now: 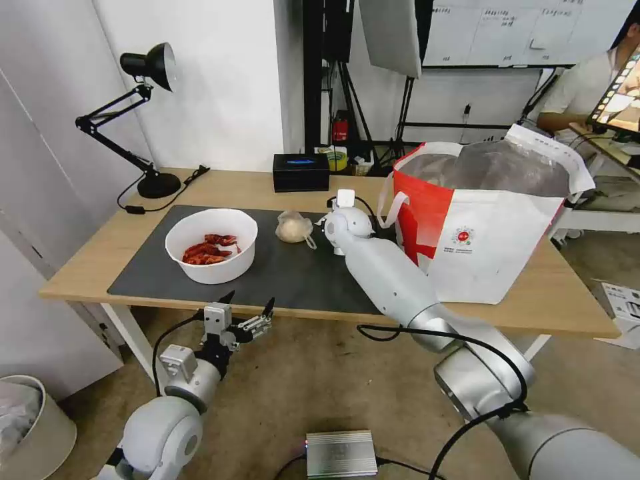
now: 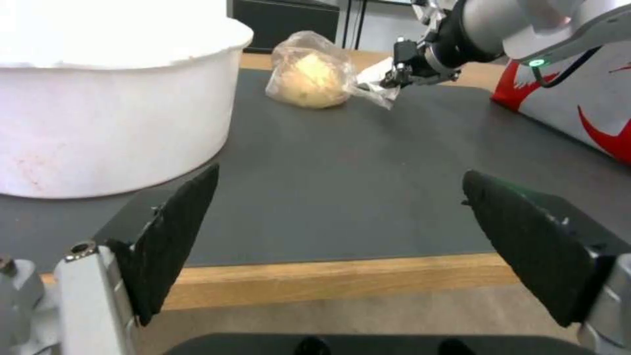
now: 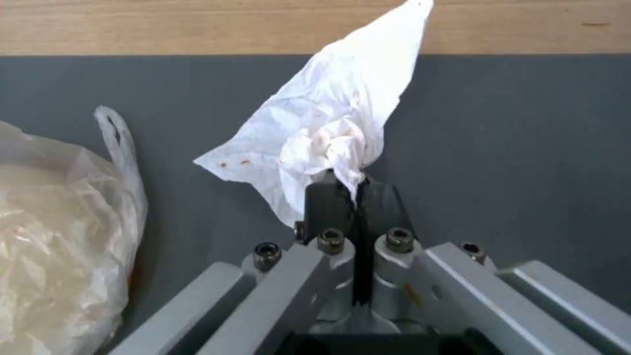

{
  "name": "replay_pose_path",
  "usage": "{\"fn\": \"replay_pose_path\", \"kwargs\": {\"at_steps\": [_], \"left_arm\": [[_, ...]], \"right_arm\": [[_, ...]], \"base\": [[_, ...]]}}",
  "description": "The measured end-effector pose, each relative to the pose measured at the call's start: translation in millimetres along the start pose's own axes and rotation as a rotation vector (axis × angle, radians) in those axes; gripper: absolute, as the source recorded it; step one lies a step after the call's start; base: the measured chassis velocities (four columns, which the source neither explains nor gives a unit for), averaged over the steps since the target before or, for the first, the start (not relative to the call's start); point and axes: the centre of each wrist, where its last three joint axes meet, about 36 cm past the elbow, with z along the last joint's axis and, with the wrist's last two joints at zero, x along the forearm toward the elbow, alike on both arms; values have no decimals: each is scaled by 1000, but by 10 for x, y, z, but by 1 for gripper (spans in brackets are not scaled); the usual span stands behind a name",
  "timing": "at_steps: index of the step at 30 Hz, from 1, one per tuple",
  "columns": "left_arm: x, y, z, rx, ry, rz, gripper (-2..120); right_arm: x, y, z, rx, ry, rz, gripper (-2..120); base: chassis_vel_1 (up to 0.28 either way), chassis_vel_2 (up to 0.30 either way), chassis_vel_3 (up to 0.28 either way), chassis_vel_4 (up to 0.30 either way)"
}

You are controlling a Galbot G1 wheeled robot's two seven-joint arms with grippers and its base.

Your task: Pick up the trash from the table and place it into the takeout bag.

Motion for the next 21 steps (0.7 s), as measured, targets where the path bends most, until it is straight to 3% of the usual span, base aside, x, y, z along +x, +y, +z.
{"fn": "replay_pose_path", "kwargs": {"at_steps": [9,21], "left_arm": [[-20,-2,6,0,-2,1,100],[-17,15,-31,0,-13,-4,100]], "right_arm": [[2,-29,-12,-15,-2,-2,0],[386,111,-297,-38,-128,-122,0]], "base": [[0,0,0,0],[0,0,0,0]]}}
